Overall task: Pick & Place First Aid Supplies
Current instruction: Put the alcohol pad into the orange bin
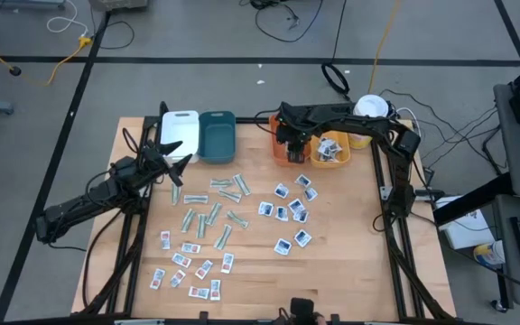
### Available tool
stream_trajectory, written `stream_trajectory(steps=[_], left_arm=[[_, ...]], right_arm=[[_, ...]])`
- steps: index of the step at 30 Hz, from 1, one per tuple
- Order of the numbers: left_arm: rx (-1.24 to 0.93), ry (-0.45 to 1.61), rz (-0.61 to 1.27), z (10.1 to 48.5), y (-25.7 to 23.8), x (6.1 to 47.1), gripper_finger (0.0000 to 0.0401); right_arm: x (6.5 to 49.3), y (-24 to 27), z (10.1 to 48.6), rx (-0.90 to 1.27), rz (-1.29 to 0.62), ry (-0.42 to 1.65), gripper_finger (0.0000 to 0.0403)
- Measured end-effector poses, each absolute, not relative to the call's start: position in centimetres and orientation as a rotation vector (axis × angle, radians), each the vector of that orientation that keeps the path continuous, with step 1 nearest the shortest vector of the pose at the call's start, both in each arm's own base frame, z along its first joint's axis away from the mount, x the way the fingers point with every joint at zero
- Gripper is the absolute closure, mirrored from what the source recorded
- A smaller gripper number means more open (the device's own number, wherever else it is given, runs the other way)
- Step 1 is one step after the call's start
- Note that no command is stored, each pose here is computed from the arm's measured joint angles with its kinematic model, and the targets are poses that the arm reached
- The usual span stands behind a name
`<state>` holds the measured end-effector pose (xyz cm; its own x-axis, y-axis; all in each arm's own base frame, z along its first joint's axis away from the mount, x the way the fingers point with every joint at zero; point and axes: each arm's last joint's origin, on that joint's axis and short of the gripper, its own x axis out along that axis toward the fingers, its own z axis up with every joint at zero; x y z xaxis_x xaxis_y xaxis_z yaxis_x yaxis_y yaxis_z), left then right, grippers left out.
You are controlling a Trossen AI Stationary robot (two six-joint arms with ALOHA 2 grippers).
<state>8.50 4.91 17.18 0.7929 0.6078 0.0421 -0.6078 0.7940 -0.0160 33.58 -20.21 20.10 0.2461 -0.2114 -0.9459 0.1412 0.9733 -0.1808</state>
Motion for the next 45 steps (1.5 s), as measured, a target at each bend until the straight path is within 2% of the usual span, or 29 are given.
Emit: stream_trajectory(steps=[5, 10, 18, 26, 35, 39, 45], left_arm=[[-0.002, -0.046, 0.654, 17.2, 4.9, 8.5, 0.0105], [-0.001, -0.046, 0.654, 17.2, 4.9, 8.5, 0.0105], [-0.001, -0.046, 0.653, 17.2, 4.9, 8.5, 0.0105], [-0.002, -0.046, 0.653, 17.2, 4.9, 8.5, 0.0105], [-0.001, -0.046, 0.653, 17.2, 4.9, 8.5, 0.0105], [-0.001, -0.045, 0.654, 17.2, 4.9, 8.5, 0.0105], [-0.002, -0.046, 0.653, 17.2, 4.9, 8.5, 0.0105]], right_arm=[[33.5, -20.4, 20.1, -0.110, -0.304, 1.327, 0.0206], [33.1, -20.2, 21.6, -0.133, -0.333, 1.302, 0.0180], [31.7, -17.8, 26.1, -0.127, -0.353, 1.229, 0.0190], [30.5, -15.0, 28.3, -0.069, -0.352, 1.240, 0.0191], [30.2, -13.7, 28.0, 0.080, -0.400, 1.272, 0.0193], [30.6, -12.0, 26.5, 0.167, -0.352, 1.287, 0.0191], [30.6, -9.8, 24.6, 0.246, -0.395, 1.324, 0.0191]])
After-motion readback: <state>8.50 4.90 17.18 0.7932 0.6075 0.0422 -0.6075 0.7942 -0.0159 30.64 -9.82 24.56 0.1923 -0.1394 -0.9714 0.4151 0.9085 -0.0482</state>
